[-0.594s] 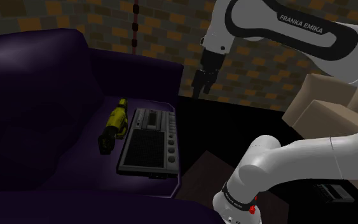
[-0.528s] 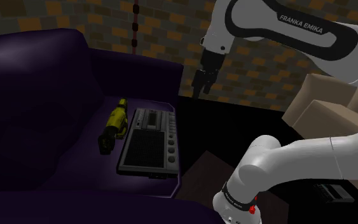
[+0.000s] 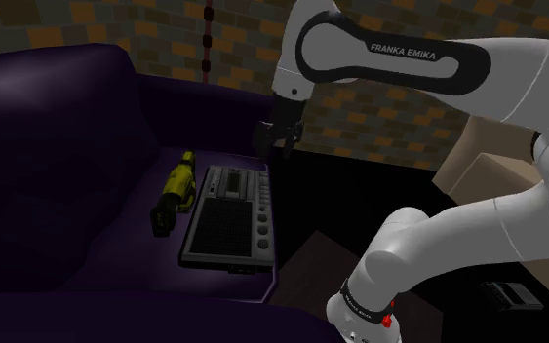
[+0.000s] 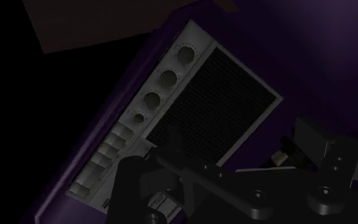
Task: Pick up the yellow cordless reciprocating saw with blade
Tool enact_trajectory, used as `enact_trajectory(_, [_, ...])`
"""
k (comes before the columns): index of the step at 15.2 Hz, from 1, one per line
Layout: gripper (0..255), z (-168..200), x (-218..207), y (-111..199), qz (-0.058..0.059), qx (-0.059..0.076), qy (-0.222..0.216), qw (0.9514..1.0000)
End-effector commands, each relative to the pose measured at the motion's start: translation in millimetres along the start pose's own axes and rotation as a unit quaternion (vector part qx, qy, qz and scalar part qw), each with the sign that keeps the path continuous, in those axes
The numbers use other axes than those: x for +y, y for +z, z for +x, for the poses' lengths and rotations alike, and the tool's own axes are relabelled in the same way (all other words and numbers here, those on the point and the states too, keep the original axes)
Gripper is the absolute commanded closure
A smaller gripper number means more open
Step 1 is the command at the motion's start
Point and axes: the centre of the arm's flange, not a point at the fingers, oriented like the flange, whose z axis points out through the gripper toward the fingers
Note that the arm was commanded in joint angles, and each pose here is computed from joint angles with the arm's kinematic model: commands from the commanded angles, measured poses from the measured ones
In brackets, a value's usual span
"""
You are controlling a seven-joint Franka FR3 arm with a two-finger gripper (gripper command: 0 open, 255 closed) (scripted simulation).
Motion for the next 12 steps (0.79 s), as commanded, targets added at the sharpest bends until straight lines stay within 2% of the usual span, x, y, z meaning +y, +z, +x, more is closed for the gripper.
enact_trajectory(1, [0,18,-12,14,0.001,0.002,0.026,0.9997])
enact_trajectory(6, [0,61,-42,52,0.004,0.004,0.086,0.9963])
enact_trajectory(12, [0,118,-71,96,0.006,0.007,0.158,0.9874])
